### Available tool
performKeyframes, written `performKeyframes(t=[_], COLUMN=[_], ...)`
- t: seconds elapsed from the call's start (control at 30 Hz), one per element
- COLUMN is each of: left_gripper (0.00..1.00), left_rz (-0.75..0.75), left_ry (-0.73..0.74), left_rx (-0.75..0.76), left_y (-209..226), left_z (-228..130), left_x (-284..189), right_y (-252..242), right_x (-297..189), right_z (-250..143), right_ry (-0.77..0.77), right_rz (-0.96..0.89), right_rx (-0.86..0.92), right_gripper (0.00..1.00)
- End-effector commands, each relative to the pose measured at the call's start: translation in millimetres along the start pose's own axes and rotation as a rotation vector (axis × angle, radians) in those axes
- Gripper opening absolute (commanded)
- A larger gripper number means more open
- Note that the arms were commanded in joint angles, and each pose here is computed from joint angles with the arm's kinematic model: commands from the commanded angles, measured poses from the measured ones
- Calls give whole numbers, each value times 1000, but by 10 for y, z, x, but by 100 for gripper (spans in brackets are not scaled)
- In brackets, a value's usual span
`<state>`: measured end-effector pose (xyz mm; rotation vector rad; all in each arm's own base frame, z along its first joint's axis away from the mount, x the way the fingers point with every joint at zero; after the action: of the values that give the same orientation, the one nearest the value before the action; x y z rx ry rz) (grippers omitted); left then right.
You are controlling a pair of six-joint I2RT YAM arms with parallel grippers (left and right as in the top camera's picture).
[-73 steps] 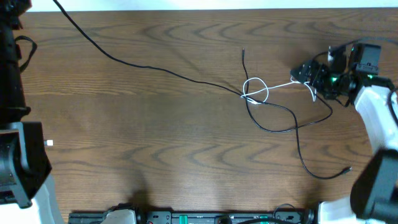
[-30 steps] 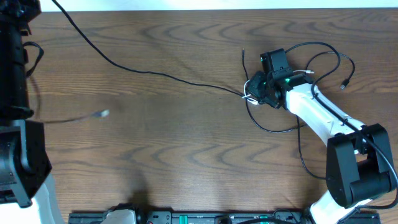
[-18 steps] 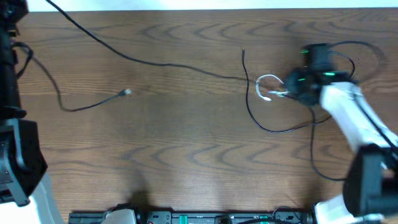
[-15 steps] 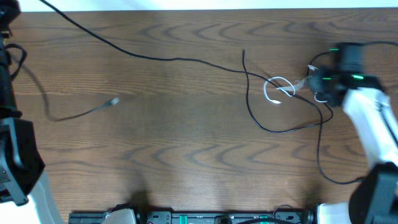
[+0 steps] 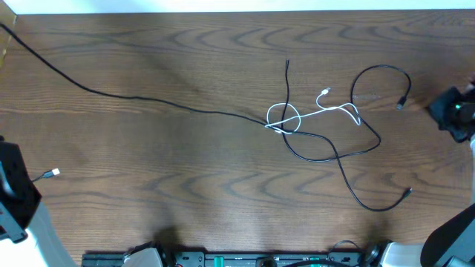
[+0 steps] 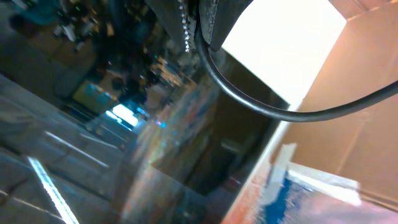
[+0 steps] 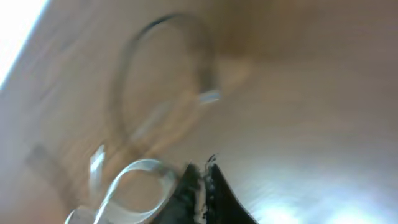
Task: Untangle cables
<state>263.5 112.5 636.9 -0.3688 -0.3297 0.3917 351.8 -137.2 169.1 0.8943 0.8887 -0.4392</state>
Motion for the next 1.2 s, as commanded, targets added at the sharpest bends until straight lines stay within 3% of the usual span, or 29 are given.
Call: performKeyframes(t=[0.0,0.07,0.1,0.23,0.37,0.53,0.7,0.87,0.97,1.1,1.17], left_gripper=[7,7,7,7,8,7,8,8,7,8,8], left_rz=[-90,-107,-111,-98,-91,-94,-91,-91,-91,-90,-90], left_ry=[14,23,27,57,73,67,74,74,74,75,76], left_rx=[-41,-45,-44,-43,-43,-43,-43,-43,-43,-43,-43], left_y=[-139,-164,-168,-140,-124,-130,-124,-124,-124,-123,-122], left_z=[33,18,11,-60,-97,-81,-96,-97,-97,-98,-102], left_x=[-48,-48,-48,-36,-31,-41,-41,-39,-39,-39,-36], right_y=[750,918,979,1275,1448,1646,1772,1716,1684,1644,1634], right_x=[-77,-68,-59,11,139,323,590,845,938,1003,1006], right_z=[-580,-843,-953,-1503,-1885,-2335,-2734,-3108,-3227,-3227,-3214], right_ry=[257,327,351,446,461,396,309,345,361,343,343], right_rz=[425,450,451,430,302,182,137,84,68,46,41], right_rx=[-279,-332,-355,-443,-356,-298,-394,-383,-377,-383,-380], right_gripper=[33,58,64,79,95,93,89,82,70,42,40])
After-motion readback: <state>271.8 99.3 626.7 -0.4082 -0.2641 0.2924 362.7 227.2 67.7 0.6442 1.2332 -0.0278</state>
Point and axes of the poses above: each gripper's point midway between its finger pads, its own x axis out along the fingers, its own y axis along the line the jaws close on, z = x × y, the point moved 3 cm from there along -x, back along the fingers, and after that the axes turned 10 degrees about x, right-handed, at the moved point
